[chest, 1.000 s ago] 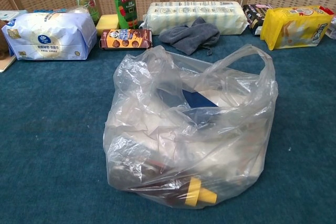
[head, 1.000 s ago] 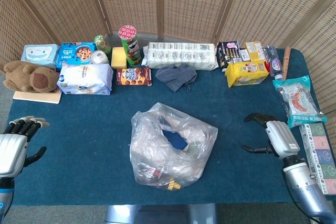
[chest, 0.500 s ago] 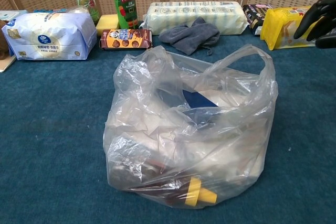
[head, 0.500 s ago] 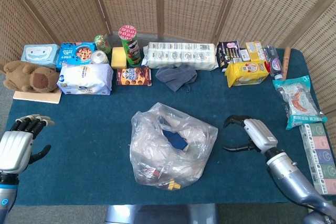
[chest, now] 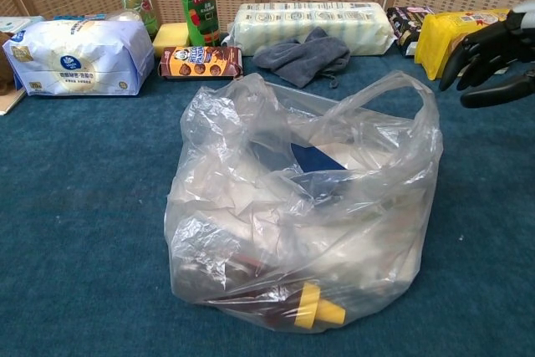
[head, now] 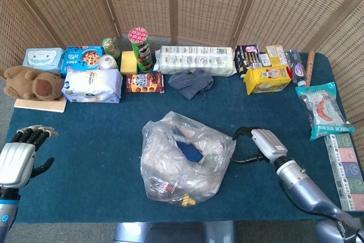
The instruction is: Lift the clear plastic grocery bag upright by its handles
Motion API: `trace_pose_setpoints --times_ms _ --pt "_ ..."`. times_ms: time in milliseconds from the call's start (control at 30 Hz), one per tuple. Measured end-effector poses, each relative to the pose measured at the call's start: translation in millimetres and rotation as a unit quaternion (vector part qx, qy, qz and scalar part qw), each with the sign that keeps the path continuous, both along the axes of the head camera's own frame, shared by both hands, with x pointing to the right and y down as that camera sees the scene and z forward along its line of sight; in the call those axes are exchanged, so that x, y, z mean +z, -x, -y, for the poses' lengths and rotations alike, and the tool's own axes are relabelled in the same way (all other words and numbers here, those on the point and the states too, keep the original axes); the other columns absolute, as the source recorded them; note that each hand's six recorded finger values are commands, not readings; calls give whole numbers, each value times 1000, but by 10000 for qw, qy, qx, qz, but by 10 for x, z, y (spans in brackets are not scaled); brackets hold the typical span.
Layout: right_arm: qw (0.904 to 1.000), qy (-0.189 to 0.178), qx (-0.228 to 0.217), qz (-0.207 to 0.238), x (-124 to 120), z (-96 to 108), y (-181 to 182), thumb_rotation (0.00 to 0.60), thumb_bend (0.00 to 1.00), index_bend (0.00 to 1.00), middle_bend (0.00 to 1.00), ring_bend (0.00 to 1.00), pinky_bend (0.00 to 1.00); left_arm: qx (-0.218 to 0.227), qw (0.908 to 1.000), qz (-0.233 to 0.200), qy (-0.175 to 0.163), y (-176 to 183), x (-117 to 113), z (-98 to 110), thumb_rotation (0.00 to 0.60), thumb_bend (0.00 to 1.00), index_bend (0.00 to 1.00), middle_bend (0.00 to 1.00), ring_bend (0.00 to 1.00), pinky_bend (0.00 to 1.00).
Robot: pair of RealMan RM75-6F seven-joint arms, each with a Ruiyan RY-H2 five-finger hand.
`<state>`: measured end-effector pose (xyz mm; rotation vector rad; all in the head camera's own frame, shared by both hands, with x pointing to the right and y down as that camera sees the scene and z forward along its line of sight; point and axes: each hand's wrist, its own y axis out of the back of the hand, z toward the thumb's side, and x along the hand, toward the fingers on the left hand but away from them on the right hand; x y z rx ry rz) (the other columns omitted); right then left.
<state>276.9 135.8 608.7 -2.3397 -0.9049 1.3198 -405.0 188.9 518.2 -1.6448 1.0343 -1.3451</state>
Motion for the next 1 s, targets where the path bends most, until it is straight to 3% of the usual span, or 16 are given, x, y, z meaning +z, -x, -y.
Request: trace_pose_setpoints --times_ms 333,633,833,1000 --pt "9997 211 -98 -28 139 -41 123 355 75 370 308 265 180 -25 10000 -33 31 30 42 -12 600 204 317 301 214 217" --pt "9967 760 -122 254 212 -92 372 361 75 370 308 265 180 -100 9999 -23 64 112 81 -31 600 204 316 301 214 217" --pt "9890 1311 91 673 219 -78 565 359 74 370 312 265 180 -151 9998 -45 105 163 129 -46 600 204 317 301 214 217" --pt "9773 1736 427 1135 171 -40 709 364 75 370 316 267 180 -191 9997 -53 108 199 147 -54 600 204 317 301 214 217"
